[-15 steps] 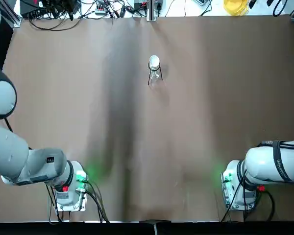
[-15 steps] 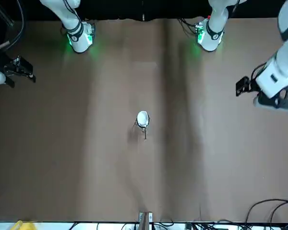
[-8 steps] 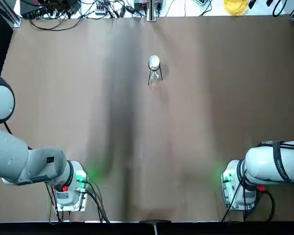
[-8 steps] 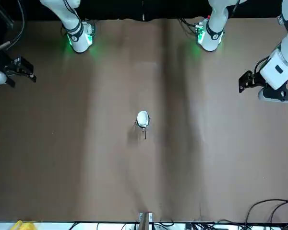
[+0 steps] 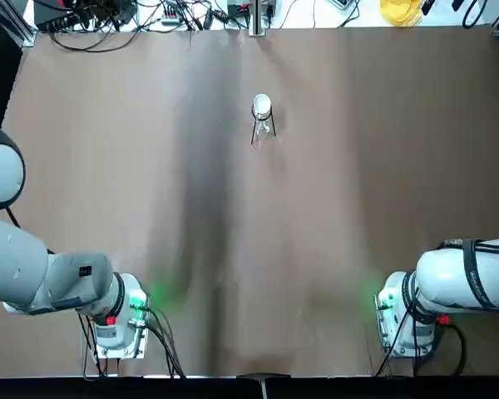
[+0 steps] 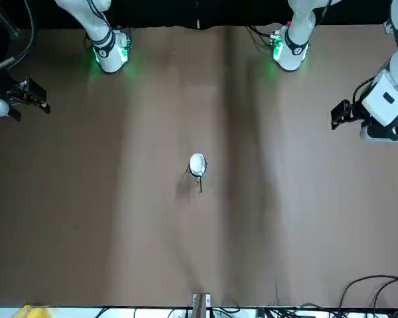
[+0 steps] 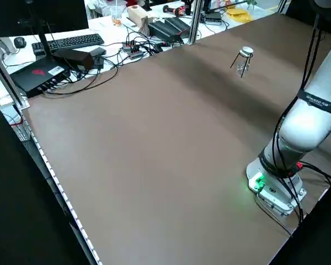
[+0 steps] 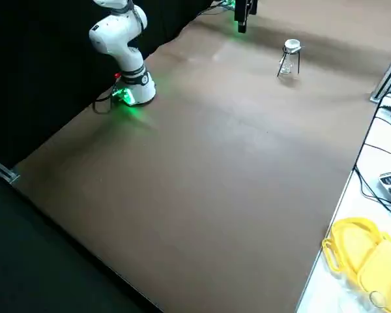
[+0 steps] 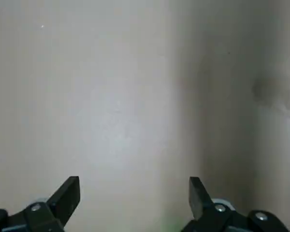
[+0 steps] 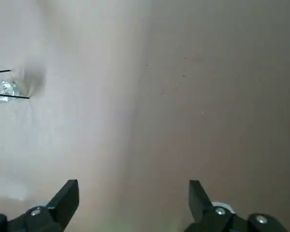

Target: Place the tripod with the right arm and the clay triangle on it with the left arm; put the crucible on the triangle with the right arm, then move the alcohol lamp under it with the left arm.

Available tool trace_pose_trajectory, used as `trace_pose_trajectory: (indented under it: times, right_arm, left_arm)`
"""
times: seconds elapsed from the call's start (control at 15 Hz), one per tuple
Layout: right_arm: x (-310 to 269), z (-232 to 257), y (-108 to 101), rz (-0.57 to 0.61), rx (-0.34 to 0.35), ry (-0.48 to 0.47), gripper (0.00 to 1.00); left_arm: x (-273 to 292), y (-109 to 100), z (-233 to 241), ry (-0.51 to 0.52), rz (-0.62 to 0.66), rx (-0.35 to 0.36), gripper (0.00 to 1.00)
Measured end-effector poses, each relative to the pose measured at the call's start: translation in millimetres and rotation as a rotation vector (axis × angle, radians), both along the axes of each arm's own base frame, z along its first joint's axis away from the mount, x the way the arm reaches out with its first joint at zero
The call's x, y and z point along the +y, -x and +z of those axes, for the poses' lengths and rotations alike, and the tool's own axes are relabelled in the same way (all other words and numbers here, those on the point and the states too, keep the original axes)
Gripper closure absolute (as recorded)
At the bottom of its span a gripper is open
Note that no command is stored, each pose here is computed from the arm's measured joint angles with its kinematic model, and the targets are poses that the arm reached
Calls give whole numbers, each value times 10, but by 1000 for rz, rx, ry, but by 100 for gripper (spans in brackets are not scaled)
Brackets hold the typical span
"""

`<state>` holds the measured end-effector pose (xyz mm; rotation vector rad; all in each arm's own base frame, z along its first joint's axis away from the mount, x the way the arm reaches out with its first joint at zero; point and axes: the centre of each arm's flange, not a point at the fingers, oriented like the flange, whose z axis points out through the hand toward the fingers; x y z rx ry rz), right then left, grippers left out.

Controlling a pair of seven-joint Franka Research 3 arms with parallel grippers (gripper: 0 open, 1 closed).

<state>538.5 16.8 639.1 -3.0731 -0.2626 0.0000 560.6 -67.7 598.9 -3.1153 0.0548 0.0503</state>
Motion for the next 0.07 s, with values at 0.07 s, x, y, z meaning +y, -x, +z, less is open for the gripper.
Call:
trace_pose_trajectory:
  times: [0.07]
  right_arm:
    - [0, 0, 0, 0, 0, 0, 0]
  left_arm:
    - [-4, 1, -1, -1, 26, 0, 0]
